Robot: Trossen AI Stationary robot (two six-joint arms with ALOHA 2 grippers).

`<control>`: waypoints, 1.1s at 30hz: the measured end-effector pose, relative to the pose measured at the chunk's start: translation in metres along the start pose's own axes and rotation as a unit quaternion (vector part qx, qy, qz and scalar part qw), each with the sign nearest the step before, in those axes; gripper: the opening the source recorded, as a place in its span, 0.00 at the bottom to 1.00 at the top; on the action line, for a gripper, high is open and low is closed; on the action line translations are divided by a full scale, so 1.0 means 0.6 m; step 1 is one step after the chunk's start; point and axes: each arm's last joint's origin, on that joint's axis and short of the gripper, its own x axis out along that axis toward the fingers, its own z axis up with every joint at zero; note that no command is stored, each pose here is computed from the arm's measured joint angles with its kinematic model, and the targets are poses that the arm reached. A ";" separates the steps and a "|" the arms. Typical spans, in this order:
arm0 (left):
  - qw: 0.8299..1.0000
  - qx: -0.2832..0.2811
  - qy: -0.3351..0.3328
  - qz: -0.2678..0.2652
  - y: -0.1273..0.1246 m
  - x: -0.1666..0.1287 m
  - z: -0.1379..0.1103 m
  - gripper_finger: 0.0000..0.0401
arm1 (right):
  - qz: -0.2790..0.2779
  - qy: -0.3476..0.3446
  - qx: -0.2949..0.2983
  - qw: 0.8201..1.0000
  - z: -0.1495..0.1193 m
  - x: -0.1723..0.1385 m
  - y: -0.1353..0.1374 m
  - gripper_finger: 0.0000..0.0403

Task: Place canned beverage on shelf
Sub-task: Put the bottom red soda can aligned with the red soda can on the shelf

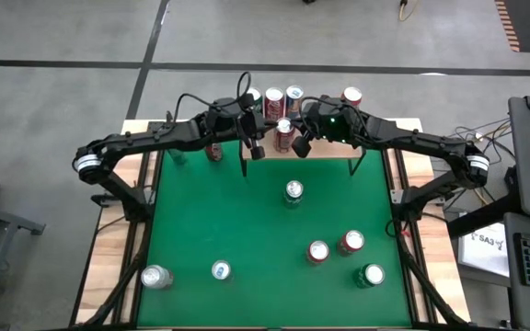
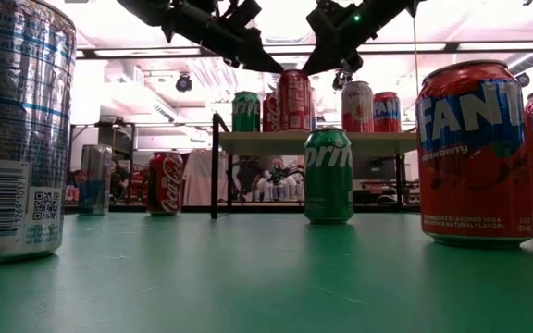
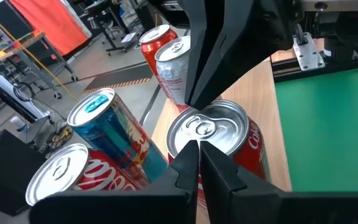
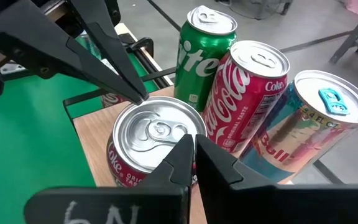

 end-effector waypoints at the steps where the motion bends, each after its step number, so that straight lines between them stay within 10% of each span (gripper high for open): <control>1: 1.000 -0.001 0.002 -0.002 -0.002 0.000 0.001 0.00 | 0.000 0.000 -0.003 1.000 0.000 0.000 0.000 0.02; 33: 0.999 0.016 0.041 0.024 -0.005 -0.006 0.019 0.00 | 0.026 0.033 0.006 0.999 0.012 -0.031 0.005 0.02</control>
